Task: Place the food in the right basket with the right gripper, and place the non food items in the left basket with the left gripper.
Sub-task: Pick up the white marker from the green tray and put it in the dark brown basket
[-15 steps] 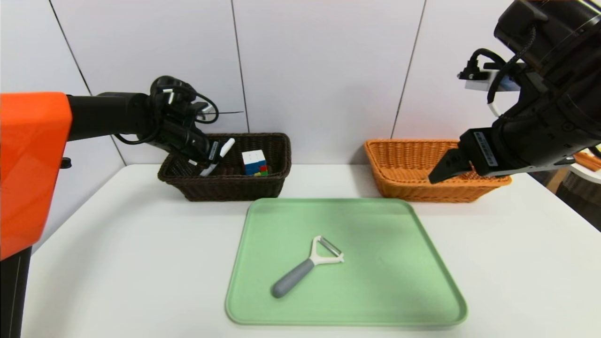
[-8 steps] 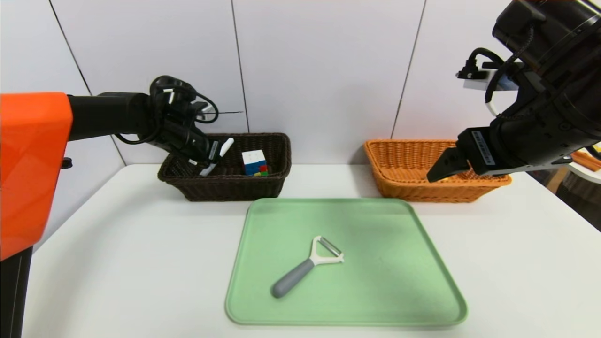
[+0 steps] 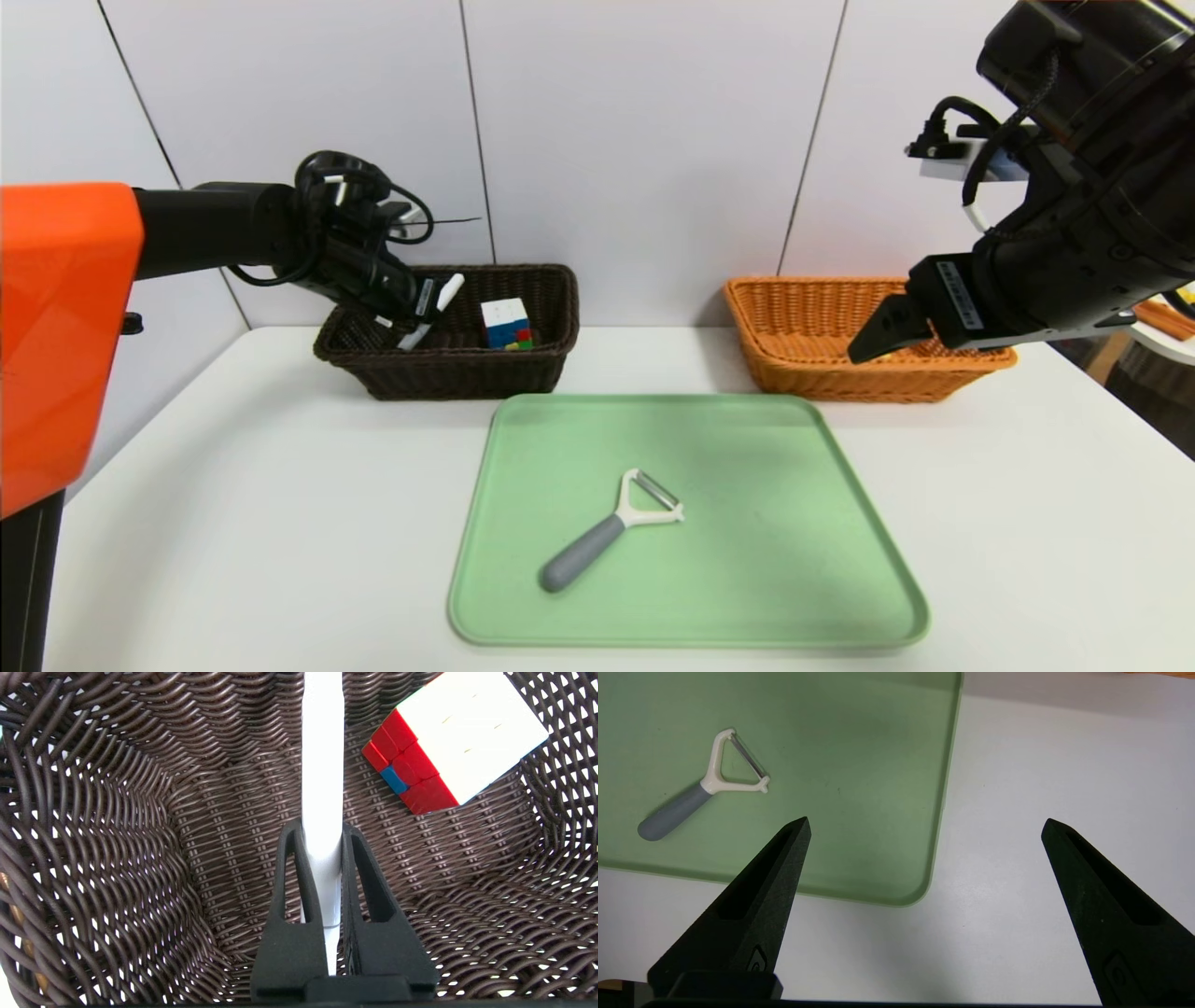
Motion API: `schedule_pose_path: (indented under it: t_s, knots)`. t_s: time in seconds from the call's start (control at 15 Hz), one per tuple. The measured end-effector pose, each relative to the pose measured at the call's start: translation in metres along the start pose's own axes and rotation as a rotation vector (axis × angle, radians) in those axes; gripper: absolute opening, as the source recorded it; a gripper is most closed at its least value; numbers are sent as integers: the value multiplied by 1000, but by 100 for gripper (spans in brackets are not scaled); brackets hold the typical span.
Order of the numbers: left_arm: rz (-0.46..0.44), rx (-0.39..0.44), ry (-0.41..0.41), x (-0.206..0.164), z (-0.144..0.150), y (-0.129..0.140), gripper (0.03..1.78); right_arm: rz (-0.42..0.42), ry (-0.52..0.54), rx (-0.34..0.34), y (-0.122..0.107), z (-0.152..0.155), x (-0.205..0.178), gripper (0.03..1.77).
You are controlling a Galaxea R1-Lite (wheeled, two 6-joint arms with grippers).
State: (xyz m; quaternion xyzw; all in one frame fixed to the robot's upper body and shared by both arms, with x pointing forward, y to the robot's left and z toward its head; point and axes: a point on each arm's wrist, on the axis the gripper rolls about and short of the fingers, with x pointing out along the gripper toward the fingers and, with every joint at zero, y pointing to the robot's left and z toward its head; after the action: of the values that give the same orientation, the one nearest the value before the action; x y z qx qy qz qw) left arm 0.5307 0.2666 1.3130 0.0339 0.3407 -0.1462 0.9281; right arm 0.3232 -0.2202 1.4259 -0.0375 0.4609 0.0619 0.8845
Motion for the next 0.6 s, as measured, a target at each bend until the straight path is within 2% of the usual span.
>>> schedule_pose_path:
  t_s: [0.6]
  knots:
    - [11,-1,-3,0,1,-2,16,0,-1,2,0,0,0,171]
